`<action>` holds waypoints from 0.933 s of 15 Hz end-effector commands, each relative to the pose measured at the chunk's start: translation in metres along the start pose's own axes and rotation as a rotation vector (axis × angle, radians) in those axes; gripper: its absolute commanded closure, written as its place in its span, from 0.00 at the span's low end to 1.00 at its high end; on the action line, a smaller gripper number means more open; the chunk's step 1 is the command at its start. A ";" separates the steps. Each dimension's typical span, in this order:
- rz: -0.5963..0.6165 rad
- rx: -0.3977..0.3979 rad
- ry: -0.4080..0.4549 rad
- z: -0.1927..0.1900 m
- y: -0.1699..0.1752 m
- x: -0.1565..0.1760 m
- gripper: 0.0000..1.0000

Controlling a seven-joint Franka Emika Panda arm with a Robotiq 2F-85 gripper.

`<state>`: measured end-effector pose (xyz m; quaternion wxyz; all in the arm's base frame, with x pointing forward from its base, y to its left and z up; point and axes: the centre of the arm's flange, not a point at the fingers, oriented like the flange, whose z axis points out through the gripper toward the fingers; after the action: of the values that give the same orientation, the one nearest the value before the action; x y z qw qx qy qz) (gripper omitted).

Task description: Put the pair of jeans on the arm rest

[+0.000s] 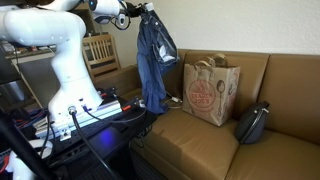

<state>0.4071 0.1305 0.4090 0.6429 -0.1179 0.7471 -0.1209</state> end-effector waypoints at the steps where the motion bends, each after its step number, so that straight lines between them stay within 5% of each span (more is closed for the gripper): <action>1: 0.195 -0.022 -0.019 -0.006 -0.052 0.022 0.94; 9: 0.623 -0.001 0.059 -0.022 -0.155 0.136 0.94; 14: 0.837 0.180 0.062 -0.066 -0.225 0.140 0.94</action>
<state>0.3649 -0.0856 0.3723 0.6067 0.1943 0.7675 0.0711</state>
